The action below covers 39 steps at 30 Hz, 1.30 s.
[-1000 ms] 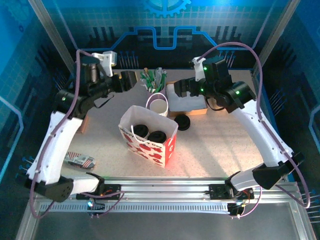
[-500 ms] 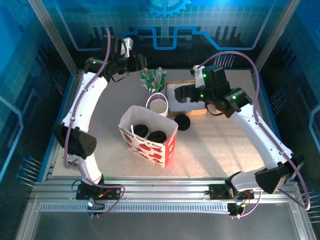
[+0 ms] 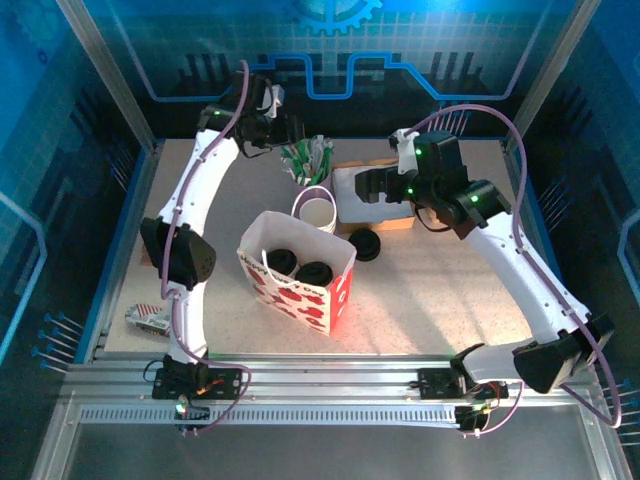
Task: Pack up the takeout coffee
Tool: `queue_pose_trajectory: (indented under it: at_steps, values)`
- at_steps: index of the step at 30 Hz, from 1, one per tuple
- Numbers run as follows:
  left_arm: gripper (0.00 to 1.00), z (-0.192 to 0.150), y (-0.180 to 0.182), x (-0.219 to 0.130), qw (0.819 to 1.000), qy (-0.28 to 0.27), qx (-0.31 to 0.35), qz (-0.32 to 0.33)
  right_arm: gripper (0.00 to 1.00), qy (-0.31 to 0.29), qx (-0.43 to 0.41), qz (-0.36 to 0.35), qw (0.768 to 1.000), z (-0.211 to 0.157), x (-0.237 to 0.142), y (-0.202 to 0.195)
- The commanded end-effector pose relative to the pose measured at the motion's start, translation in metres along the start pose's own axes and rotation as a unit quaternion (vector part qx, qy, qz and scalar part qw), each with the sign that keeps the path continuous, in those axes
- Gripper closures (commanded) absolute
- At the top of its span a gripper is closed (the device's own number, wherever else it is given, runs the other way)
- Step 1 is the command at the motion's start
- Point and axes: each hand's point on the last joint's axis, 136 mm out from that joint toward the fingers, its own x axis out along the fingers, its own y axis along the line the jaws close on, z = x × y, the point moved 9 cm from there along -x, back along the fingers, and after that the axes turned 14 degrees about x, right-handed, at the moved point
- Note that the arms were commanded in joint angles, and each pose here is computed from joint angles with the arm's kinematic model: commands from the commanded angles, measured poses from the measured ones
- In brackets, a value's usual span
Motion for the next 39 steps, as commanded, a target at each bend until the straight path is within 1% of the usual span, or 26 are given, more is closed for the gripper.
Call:
queue_pose_trajectory:
  at_steps: [1,4,8,13,16,21,28,33,39]
  values:
    - [0.46,-0.002,-0.005,0.011,1.000,0.017,0.015,-0.015,0.02,-0.010,0.009,0.013,1.000,0.008,0.008,0.001]
    - [0.51,-0.003,-0.004,0.021,0.999,0.026,0.018,-0.010,0.02,-0.007,0.009,0.017,1.000,0.010,0.012,0.001]
    - [0.53,-0.008,0.000,0.035,0.999,0.040,0.020,0.002,0.02,-0.004,0.009,0.025,1.000,0.010,0.017,0.002]
    - [0.53,-0.011,-0.003,0.046,0.998,0.049,0.035,0.012,0.02,0.005,0.009,0.029,1.000,0.008,0.024,0.002]
    - [0.55,-0.013,-0.004,0.051,0.997,0.054,0.047,0.029,0.02,0.007,0.009,0.035,0.999,0.008,0.025,0.003]
    - [0.66,-0.016,-0.004,0.057,0.995,0.061,0.059,0.051,0.02,0.013,0.009,0.041,0.999,0.006,0.026,0.003]
    - [0.80,-0.009,-0.009,0.050,0.995,0.045,0.069,0.060,0.02,0.014,0.011,0.048,0.999,0.006,0.025,0.004]
    - [0.95,-0.008,-0.013,0.044,0.994,0.043,0.074,0.069,0.02,0.012,0.011,0.050,0.999,0.006,0.022,0.005]
    - [1.00,0.002,-0.025,0.023,0.995,0.015,0.080,0.062,0.02,0.016,0.013,0.056,0.998,0.005,0.022,0.006]
